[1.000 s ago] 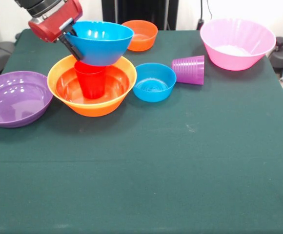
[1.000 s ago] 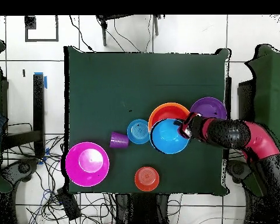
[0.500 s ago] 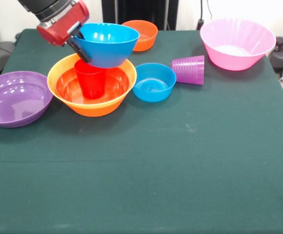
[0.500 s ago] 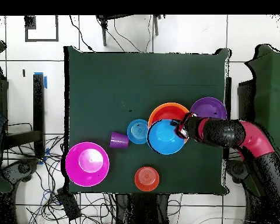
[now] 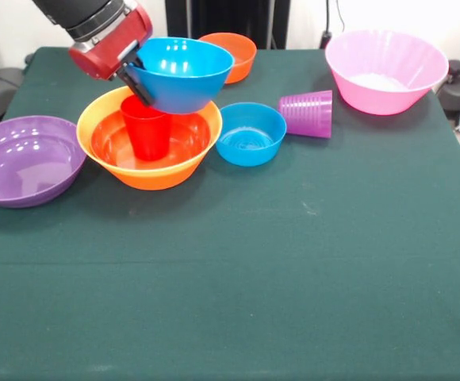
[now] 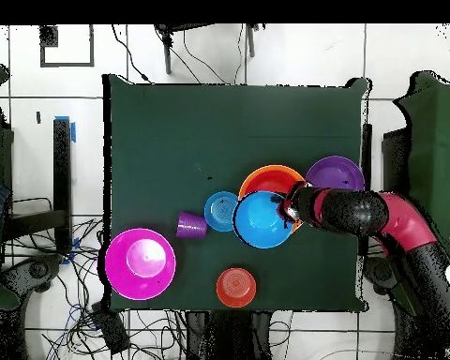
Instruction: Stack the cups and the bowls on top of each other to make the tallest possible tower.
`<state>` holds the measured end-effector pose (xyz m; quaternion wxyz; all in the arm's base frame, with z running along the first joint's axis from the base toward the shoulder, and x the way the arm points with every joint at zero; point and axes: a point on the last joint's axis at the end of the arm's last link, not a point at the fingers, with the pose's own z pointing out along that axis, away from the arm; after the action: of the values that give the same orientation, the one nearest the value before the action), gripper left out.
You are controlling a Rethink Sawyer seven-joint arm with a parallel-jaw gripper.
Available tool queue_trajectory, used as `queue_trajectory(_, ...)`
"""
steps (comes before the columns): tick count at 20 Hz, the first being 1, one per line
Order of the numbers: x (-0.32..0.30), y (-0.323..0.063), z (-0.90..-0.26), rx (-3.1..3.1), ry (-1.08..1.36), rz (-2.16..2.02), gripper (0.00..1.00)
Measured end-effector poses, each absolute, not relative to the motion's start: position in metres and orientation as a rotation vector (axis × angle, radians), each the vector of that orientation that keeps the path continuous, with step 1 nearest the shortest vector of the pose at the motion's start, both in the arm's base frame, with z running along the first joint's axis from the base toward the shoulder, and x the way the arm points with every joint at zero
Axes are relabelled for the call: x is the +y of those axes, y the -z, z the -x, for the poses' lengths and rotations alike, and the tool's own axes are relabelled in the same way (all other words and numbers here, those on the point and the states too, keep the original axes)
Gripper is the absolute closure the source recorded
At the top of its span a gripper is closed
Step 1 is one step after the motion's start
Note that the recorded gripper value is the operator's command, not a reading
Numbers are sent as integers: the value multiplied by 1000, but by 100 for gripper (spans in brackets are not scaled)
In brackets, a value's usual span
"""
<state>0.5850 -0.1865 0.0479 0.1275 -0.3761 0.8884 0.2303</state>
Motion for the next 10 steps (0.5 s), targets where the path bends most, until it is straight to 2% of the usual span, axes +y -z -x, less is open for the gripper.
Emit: queue_trajectory(10, -197, -41, -584, 2612, -657, 1071, 100)
